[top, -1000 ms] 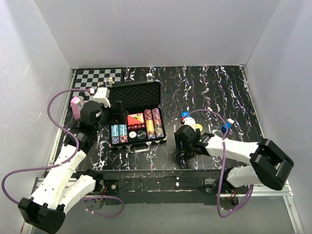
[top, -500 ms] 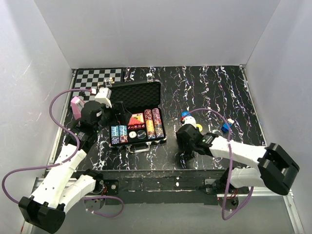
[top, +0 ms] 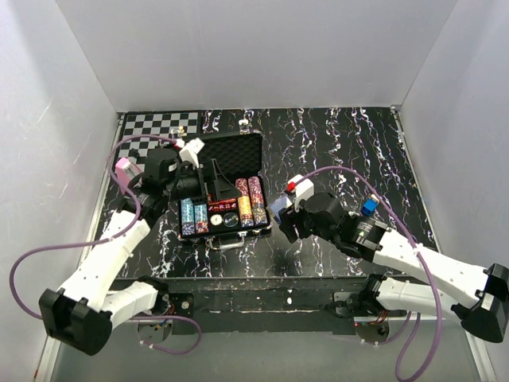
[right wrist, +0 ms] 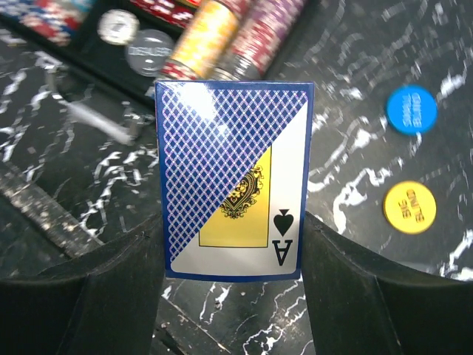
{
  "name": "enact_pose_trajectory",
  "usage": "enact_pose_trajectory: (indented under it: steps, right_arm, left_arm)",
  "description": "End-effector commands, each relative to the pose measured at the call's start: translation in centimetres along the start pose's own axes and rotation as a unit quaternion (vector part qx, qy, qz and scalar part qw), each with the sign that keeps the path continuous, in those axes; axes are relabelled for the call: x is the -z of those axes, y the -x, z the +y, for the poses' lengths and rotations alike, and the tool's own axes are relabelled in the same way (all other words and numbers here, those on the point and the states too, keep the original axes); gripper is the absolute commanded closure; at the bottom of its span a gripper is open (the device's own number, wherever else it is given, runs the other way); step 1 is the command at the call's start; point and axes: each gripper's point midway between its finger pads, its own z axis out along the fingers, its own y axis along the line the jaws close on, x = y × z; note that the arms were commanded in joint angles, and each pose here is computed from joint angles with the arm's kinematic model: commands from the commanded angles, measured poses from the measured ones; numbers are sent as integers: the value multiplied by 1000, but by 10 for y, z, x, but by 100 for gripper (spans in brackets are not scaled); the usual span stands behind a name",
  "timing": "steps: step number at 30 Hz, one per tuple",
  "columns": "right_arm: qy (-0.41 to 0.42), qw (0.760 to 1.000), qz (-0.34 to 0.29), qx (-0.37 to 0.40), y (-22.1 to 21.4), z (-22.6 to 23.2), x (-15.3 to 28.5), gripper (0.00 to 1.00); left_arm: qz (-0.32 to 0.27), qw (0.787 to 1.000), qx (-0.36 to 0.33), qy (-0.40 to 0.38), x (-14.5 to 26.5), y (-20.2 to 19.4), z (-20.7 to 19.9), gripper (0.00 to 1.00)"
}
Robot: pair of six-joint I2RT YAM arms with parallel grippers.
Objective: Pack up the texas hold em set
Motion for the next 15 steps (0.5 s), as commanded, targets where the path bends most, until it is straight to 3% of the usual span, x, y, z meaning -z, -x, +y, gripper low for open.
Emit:
enact_pose_trajectory:
  steps: [1, 7, 15]
  right_arm:
    - [73, 992, -71, 71, 56, 33, 23, 67]
    - [105, 982, -98, 121, 76, 60, 35, 68]
    - [130, 972, -116, 156, 96, 82, 37, 68]
  left_arm:
    - [90, 989, 47, -111, 1, -19, -42, 2]
    - [139, 978, 71, -136, -9, -32, -46, 2]
    - [157, 973, 70, -152, -16, -43, -58, 2]
